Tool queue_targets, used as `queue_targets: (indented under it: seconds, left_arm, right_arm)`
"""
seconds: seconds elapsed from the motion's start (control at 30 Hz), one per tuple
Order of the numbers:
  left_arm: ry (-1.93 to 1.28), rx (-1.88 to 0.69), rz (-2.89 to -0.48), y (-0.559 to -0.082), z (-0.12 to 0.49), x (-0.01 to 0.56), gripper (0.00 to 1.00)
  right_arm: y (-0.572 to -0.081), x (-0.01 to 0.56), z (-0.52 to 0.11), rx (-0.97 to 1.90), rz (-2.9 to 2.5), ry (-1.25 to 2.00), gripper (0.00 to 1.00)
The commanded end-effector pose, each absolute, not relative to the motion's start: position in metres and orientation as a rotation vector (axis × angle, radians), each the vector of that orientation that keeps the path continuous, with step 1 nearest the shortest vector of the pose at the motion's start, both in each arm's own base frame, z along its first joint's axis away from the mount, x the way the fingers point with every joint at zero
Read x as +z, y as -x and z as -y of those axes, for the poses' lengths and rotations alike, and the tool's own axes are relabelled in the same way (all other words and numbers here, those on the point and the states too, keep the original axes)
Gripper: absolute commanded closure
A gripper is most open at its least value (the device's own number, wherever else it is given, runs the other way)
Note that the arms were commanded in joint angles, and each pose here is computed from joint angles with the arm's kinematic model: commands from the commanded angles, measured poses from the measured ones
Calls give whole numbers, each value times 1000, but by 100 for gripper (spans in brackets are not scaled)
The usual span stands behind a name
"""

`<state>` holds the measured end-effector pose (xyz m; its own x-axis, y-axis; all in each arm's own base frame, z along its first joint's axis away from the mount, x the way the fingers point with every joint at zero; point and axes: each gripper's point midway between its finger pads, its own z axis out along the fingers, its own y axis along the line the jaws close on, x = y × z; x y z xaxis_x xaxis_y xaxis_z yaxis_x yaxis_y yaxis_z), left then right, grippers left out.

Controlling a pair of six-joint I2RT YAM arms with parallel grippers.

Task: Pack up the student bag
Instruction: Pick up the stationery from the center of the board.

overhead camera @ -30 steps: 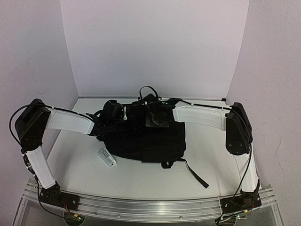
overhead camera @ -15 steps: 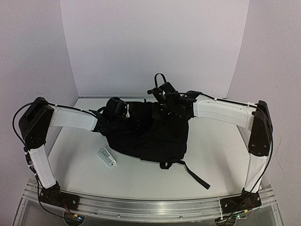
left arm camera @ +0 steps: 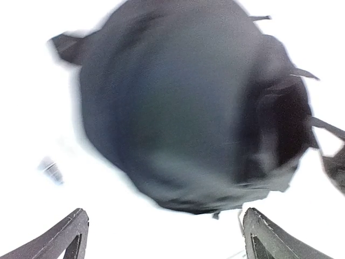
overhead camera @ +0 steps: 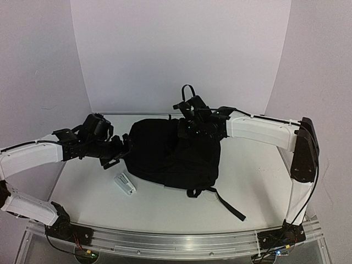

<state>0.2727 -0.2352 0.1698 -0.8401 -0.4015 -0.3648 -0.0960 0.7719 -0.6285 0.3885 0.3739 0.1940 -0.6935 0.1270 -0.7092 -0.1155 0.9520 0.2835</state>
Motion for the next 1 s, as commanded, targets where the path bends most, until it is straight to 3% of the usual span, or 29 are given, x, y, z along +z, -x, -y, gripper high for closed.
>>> queue_targets:
  seconds: [0.0,0.2,0.67,0.97]
  left_arm:
    - [683,-572,-2668,-229,181,104,0]
    - [755,-613,-2732,-218,184,74,0]
    - [670,-647,-2804,-246,210,39,0]
    - [630,-514,-2832,-255,204,27,27]
  right_arm:
    - [-393,223,-378,478,-2220,-31,100]
    - [-391,222,-382,504,-2223,-12,100]
    - [-385,225,-387,557,-2224,7,100]
    - [-380,221,-393,576,-2232,24,100]
